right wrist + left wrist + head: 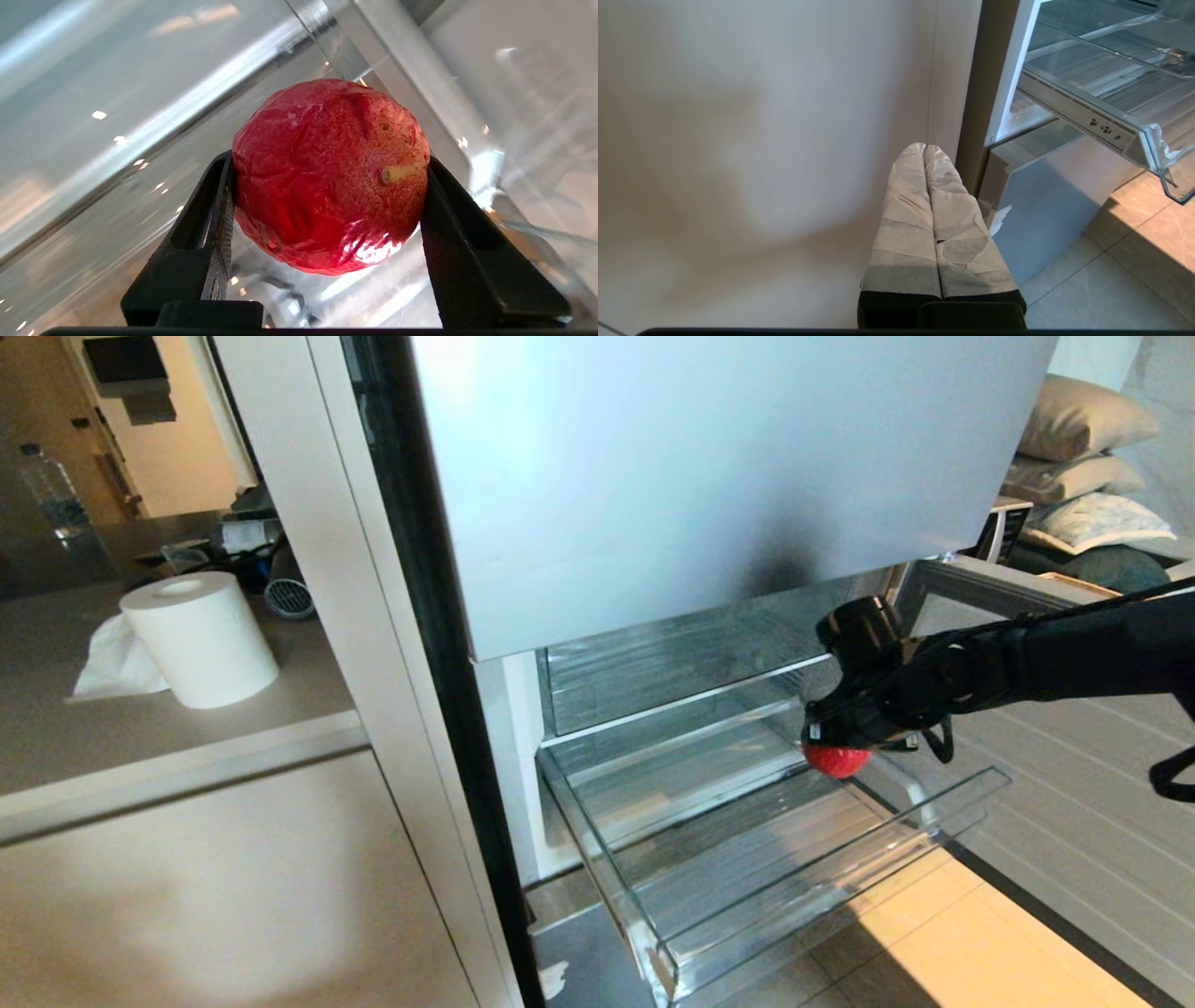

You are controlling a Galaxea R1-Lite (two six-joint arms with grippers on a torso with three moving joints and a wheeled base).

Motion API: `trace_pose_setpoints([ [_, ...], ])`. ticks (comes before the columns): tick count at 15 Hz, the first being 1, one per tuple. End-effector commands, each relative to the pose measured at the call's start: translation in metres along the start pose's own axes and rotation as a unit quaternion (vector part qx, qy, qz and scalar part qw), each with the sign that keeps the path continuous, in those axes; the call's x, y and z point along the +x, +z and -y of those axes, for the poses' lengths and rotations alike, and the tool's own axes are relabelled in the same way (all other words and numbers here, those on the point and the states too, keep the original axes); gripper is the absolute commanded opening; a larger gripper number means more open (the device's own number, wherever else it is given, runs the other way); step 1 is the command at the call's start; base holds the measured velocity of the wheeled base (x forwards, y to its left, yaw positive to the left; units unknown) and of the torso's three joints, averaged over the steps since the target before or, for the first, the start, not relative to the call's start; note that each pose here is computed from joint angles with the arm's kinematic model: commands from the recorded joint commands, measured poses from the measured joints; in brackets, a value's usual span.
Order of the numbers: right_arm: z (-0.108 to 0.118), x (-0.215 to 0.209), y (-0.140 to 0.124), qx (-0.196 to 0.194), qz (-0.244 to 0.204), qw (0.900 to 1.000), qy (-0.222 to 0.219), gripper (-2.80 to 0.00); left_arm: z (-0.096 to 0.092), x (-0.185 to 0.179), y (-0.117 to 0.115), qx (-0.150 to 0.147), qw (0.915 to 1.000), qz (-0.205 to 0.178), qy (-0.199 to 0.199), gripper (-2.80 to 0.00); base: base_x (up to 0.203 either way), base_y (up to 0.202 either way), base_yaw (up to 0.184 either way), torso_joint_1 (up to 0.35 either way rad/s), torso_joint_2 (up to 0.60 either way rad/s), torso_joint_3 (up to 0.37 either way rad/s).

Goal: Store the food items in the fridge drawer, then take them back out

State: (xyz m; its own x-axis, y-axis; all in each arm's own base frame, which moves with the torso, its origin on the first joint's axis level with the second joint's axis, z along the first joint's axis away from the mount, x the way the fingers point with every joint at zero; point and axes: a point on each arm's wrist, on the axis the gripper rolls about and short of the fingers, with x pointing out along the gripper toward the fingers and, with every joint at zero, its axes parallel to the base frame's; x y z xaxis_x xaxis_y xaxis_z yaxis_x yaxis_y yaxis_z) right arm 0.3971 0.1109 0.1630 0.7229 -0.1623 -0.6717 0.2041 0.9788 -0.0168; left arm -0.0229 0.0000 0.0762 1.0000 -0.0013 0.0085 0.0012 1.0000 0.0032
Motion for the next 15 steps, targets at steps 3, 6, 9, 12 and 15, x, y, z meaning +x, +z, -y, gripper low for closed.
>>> trace_pose_setpoints([
  [3,0.006,-0.1,0.006,-0.008,0.066,0.997,0.05,-2.8,0.0,0.0,0.0,0.0,1.0,0.0,0.0,-2.8,0.0,0.0,0.0,0.0,0.0,0.0],
  [6,0.029,-0.178,-0.008,-0.007,0.118,0.989,0.09,-2.8,0.0,0.0,0.0,0.0,1.0,0.0,0.0,-2.8,0.0,0.0,0.0,0.0,0.0,0.0],
  [9,0.078,-0.251,-0.04,-0.004,0.177,0.976,0.125,-2.8,0.0,0.0,0.0,0.0,1.0,0.0,0.0,-2.8,0.0,0.0,0.0,0.0,0.0,0.0],
  [12,0.133,-0.302,-0.083,-0.006,0.243,0.96,0.14,-2.8,0.0,0.0,0.0,0.0,1.0,0.0,0.0,-2.8,0.0,0.0,0.0,0.0,0.0,0.0],
  [15,0.178,-0.332,-0.126,0.003,0.309,0.945,0.112,-2.8,0.0,0.0,0.0,0.0,1.0,0.0,0.0,-2.8,0.0,0.0,0.0,0.0,0.0,0.0],
])
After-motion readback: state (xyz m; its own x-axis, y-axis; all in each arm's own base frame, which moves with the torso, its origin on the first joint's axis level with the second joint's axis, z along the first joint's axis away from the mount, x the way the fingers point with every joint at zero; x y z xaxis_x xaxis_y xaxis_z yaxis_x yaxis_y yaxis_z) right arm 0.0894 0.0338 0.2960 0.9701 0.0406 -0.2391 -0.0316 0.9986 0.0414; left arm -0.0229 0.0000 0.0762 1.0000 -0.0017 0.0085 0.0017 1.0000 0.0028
